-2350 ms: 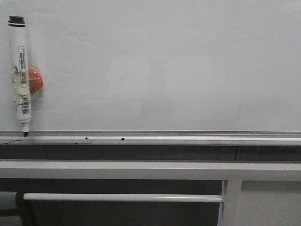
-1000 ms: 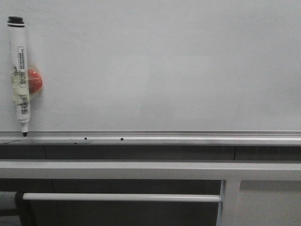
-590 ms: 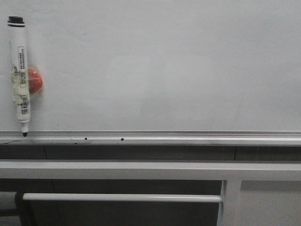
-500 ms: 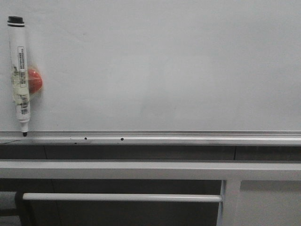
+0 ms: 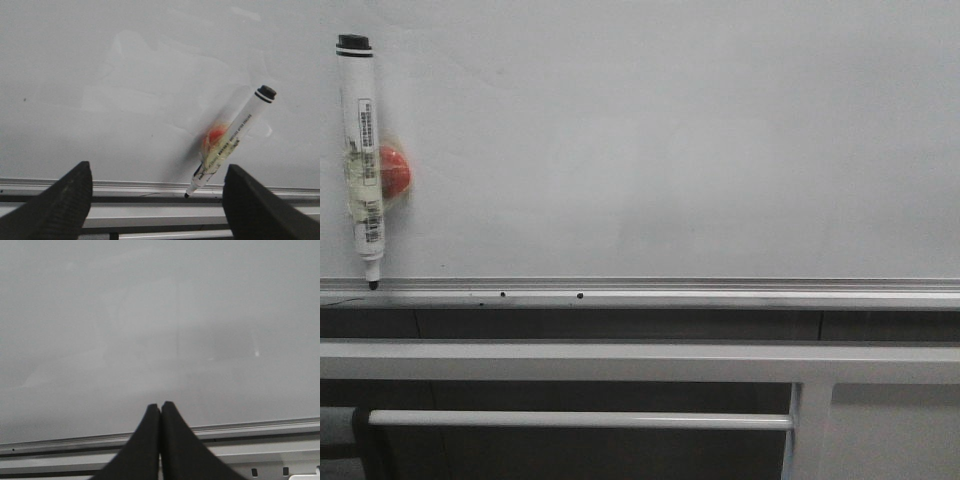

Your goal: Write number 1 on whiteboard

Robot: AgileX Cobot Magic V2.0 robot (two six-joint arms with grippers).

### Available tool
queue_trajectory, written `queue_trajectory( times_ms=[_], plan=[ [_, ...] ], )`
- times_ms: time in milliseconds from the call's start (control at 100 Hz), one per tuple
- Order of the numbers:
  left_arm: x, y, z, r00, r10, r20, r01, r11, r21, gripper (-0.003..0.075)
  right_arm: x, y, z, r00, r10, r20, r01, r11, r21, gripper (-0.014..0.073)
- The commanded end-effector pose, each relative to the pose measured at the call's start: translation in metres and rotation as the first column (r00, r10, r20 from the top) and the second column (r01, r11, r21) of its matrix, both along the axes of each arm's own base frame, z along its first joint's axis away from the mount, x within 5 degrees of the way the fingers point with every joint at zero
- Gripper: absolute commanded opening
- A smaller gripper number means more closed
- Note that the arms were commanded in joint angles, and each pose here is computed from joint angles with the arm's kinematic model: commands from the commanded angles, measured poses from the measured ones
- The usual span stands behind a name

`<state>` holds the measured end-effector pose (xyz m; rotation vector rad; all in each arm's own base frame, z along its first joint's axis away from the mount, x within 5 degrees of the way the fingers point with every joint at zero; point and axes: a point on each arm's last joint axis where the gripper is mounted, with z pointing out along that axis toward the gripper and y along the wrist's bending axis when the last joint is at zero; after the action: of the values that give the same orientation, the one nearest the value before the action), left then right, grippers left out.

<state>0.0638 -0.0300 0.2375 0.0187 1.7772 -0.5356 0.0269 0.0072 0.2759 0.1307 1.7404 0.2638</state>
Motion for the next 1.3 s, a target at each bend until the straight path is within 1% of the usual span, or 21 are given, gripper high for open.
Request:
queue_trajectory(
  times_ms=[0, 50, 150, 250, 280, 310, 400, 810, 980, 1070, 1170, 1220, 1270, 1280, 1290],
  plan=[
    [0.002, -0.001, 0.01, 0.999, -0.004, 0.053, 0.006, 0.999, -0.038, 0.0492, 0.001, 0.001, 0.014, 0.998, 0.002, 0.062, -0.004, 1.0, 0.025, -0.005],
    [0.002, -0.002, 0.008, 0.998, -0.02, 0.063, 0.021, 1.0, -0.019, 0.0492, 0.001, 0.001, 0.013, 0.999, 0.005, 0.053, -0.006, 1.0, 0.027, -0.005],
    [0.002, -0.004, 0.002, 0.997, -0.039, 0.072, 0.041, 0.999, -0.018, 0.0492, 0.0, 0.001, 0.012, 0.999, 0.007, 0.042, -0.008, 1.0, 0.028, -0.005],
    [0.002, -0.005, -0.006, 0.996, -0.052, 0.071, 0.055, 0.998, -0.043, 0.0492, 0.0, 0.001, 0.012, 0.999, 0.007, 0.042, -0.008, 1.0, 0.028, -0.005],
    [0.002, -0.006, -0.007, 0.996, -0.055, 0.076, 0.058, 0.998, -0.039, 0.0492, 0.0, 0.001, 0.012, 0.999, 0.007, 0.042, -0.008, 1.0, 0.028, -0.005],
    [0.002, -0.006, -0.008, 0.994, -0.063, 0.087, 0.064, 0.998, -0.014, 0.0492, 0.0, 0.001, 0.012, 0.999, 0.007, 0.042, -0.008, 1.0, 0.028, -0.005],
    [0.002, -0.006, -0.008, 0.992, -0.072, 0.108, 0.069, 0.997, 0.023, 0.0492, 0.0, 0.001, 0.012, 0.999, 0.007, 0.04, -0.008, 1.0, 0.028, -0.005],
    [0.002, -0.006, -0.007, 0.992, -0.069, 0.108, 0.068, 0.998, 0.015, 0.0492, 0.0, 0.001, 0.012, 0.999, 0.007, 0.04, -0.008, 1.0, 0.028, -0.005],
    [0.001, -0.009, -0.007, 0.99, -0.098, 0.104, 0.098, 0.995, 0.008, 0.0492, 0.0, 0.001, 0.012, 0.999, 0.007, 0.04, -0.008, 1.0, 0.028, -0.005],
    [-0.001, -0.012, 0.0, 0.984, -0.137, 0.116, 0.138, 0.99, -0.002, 0.0492, 0.0, 0.001, 0.012, 0.999, 0.007, 0.04, -0.008, 1.0, 0.028, -0.005],
    [-0.002, -0.012, 0.008, 0.979, -0.142, 0.144, 0.145, 0.989, -0.008, 0.0492, 0.0, 0.001, 0.012, 0.999, 0.007, 0.04, -0.008, 1.0, 0.028, -0.005],
    [-0.002, -0.012, 0.01, 0.977, -0.144, 0.155, 0.143, 0.99, 0.018, 0.0492, 0.0, 0.001, 0.012, 0.999, 0.007, 0.04, -0.008, 1.0, 0.028, -0.005],
    [-0.002, -0.011, 0.011, 0.975, -0.152, 0.161, 0.138, 0.986, 0.094, 0.0492, 0.0, 0.001, 0.012, 0.999, 0.007, 0.04, -0.008, 1.0, 0.028, -0.005],
    [-0.002, -0.011, 0.01, 0.974, -0.158, 0.159, 0.139, 0.982, 0.126, 0.0492, 0.0, 0.001, 0.012, 0.999, 0.007, 0.04, -0.008, 1.0, 0.028, -0.005],
    [-0.002, -0.011, 0.011, 0.976, -0.156, 0.152, 0.138, 0.983, 0.12, 0.0492, 0.0, 0.001, 0.012, 0.999, 0.007, 0.04, -0.008, 1.0, 0.028, -0.005]
  ],
)
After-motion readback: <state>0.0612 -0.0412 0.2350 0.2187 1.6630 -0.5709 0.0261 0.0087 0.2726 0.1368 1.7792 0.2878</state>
